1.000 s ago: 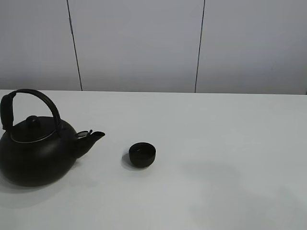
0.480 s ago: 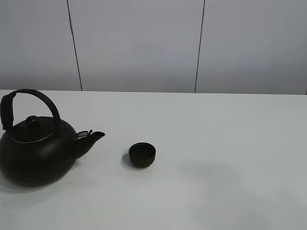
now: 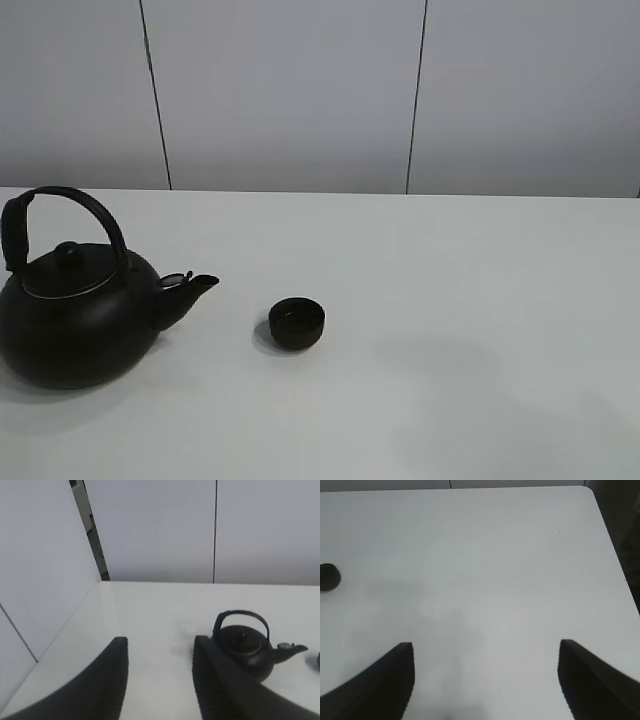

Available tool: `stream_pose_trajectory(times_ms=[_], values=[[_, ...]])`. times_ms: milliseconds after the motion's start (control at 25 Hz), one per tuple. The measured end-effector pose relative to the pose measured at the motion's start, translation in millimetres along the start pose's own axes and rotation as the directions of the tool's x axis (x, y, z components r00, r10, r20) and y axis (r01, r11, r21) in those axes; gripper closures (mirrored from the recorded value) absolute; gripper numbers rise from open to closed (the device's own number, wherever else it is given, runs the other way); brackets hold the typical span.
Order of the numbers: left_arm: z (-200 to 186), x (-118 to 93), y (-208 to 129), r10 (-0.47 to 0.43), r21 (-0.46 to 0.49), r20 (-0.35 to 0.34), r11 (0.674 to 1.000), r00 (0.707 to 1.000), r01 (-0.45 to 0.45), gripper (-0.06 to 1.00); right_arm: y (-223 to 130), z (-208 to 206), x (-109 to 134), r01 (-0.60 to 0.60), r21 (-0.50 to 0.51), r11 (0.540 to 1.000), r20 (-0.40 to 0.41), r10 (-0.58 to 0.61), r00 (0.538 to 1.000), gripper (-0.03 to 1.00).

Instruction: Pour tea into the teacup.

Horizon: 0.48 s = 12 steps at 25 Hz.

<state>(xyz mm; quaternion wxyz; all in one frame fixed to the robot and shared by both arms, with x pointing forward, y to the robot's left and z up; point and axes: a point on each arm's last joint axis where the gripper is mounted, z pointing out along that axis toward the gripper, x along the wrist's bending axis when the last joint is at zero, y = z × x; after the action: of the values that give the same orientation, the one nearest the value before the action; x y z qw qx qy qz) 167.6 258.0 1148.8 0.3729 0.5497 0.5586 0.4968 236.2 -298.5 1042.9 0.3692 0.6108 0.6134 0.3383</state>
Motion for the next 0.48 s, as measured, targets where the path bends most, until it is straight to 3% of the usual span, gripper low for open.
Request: stream_pose_trajectory(times_ms=[240, 480], values=[[48.4, 0.8, -48.8, -0.041, 0.19, 0.027, 0.981, 0.999, 0.035, 0.64, 0.0, 0.0, 0.0, 0.0, 0.0, 1.0, 0.0, 0.0, 1.0, 0.42], [78.8, 2.6, -77.5, -0.064, 0.283, 0.057, 0.958, 0.996, 0.046, 0.64, 0.0, 0.0, 0.0, 0.0, 0.0, 1.0, 0.0, 0.0, 1.0, 0.42]])
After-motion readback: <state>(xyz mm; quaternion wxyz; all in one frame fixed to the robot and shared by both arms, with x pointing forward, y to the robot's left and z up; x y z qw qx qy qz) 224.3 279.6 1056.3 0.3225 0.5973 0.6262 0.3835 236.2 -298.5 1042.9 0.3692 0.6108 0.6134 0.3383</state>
